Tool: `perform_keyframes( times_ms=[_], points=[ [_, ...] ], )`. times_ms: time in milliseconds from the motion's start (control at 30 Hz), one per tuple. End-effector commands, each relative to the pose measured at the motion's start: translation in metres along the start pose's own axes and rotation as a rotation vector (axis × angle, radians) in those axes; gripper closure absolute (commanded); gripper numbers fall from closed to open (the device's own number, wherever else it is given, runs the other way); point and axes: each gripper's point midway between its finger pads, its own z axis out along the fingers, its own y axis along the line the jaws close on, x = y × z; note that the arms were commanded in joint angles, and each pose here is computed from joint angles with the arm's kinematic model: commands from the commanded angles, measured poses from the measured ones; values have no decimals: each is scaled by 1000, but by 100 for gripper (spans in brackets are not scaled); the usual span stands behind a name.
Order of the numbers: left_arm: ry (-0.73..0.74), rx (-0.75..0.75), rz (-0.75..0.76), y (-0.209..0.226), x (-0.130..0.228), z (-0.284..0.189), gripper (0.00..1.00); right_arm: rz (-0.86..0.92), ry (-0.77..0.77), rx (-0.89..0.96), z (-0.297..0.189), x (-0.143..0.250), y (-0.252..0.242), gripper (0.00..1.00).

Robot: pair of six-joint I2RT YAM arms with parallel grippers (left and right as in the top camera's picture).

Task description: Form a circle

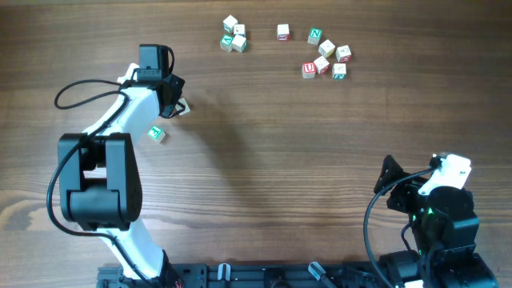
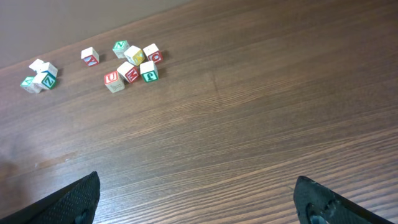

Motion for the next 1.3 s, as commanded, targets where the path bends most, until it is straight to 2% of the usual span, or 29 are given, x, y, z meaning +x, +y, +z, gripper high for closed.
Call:
perform_keyframes(
  times_ms=[0,1267],
  points=[
    [-3,0,-11,-3,-2,2,95,-12,9,-7,2,2,1,0],
    [10,-17,-31,1,1,2,96,-12,9,-7,2,2,1,0]
  ],
)
